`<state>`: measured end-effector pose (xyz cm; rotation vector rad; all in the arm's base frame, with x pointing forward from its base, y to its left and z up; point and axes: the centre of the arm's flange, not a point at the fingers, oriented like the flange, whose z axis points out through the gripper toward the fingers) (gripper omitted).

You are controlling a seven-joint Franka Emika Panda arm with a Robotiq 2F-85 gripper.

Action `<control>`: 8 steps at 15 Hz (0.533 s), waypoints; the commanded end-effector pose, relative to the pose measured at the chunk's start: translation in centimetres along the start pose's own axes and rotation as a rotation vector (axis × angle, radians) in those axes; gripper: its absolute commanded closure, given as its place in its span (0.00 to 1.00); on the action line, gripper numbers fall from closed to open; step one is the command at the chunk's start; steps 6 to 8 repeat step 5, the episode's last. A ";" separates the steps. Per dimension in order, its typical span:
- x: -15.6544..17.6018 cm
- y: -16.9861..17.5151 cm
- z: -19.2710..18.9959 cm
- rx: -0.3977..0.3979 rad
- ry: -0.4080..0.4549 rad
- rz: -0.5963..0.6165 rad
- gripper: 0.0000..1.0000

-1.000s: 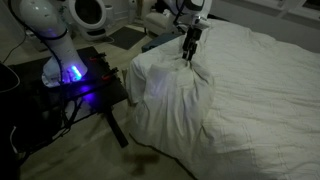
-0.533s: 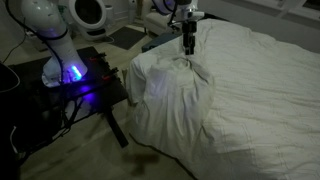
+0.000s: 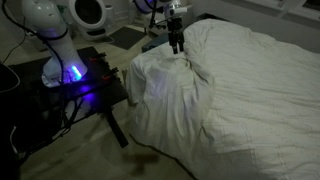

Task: Uncover the beddings on the bottom right corner of the bed

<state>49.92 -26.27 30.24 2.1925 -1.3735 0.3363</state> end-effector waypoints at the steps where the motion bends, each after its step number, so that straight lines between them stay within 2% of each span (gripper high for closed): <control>1: -0.1 0.2 -0.2 0.004 -0.002 0.001 0.00; 8: -0.2 0.2 -0.2 0.008 -0.002 0.002 0.00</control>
